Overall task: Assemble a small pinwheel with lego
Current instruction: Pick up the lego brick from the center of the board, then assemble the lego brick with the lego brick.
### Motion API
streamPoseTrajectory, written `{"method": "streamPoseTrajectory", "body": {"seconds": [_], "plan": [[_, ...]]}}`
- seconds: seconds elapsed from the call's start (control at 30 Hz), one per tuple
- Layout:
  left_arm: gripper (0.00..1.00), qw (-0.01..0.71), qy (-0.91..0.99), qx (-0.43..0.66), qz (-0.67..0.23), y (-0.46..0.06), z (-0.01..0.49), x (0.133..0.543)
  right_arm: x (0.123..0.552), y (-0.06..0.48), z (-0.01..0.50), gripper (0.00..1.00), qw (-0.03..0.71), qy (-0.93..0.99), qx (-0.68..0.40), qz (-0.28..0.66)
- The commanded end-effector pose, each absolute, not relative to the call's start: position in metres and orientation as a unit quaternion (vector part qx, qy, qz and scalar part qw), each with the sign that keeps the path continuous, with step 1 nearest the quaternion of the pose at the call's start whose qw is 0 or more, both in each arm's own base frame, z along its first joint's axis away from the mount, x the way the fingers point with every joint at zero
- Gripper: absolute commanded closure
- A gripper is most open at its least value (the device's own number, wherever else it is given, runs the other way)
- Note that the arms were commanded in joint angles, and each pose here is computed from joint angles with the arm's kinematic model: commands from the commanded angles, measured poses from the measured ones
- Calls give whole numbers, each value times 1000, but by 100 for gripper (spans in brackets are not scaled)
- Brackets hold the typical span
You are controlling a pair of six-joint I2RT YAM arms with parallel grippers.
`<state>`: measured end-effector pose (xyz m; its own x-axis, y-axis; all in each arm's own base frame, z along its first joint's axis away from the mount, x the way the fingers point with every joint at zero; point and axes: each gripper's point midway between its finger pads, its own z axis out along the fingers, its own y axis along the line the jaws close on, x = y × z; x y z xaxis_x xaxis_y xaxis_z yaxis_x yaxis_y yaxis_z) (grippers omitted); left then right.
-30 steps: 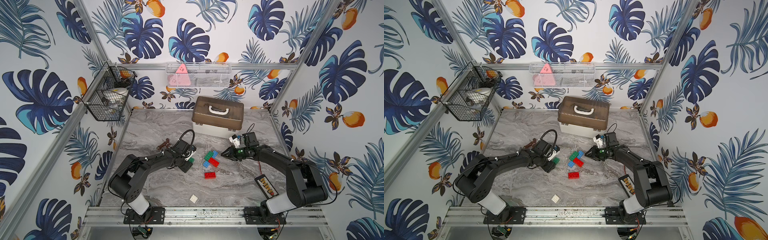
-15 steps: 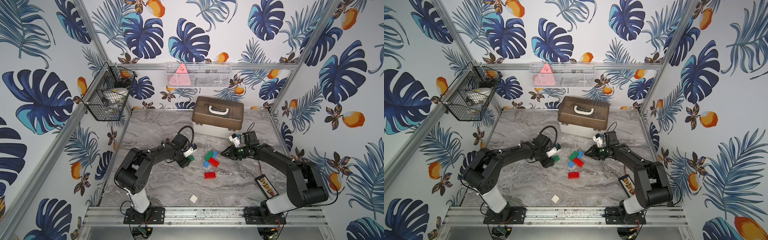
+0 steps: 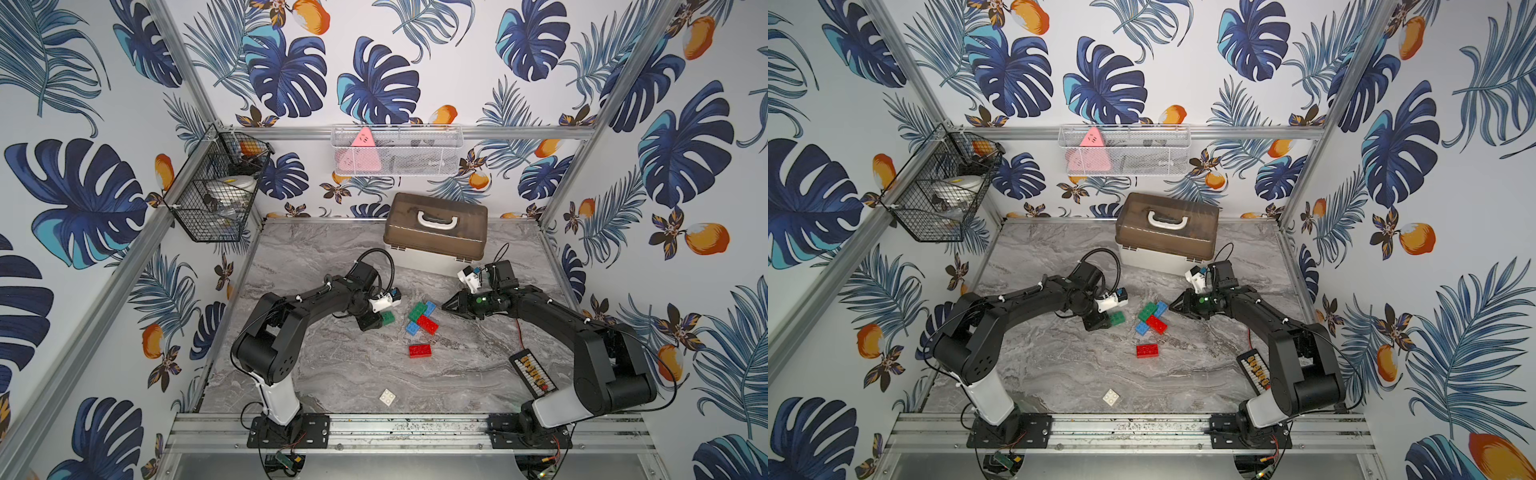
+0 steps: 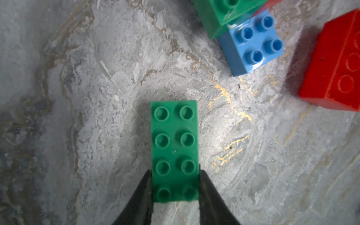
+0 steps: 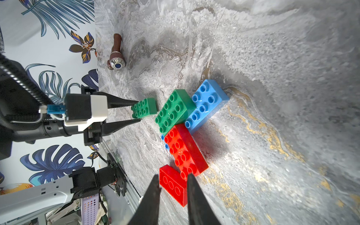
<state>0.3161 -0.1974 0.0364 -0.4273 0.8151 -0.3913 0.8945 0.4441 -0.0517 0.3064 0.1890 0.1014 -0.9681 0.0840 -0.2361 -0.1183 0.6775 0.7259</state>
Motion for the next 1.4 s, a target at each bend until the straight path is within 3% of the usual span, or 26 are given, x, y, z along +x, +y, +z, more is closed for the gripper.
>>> {"method": "streamPoseTrajectory", "body": {"seconds": [0.0,0.2,0.33,0.53,1.37], "plan": [[75,144,795,568,-160,-205,45,303,304,192,102,73,115,906,-19,408],[77,159,745,616,-198,-223,64,294,299,203,104,73,94,897,-34,430],[85,175,694,679,-162,-233,72,290,292,224,117,74,87,878,-45,468],[96,211,631,730,-157,-255,78,297,268,262,117,78,22,846,-68,529],[100,118,534,822,-161,-259,61,304,276,285,82,82,-42,841,-42,537]]}}
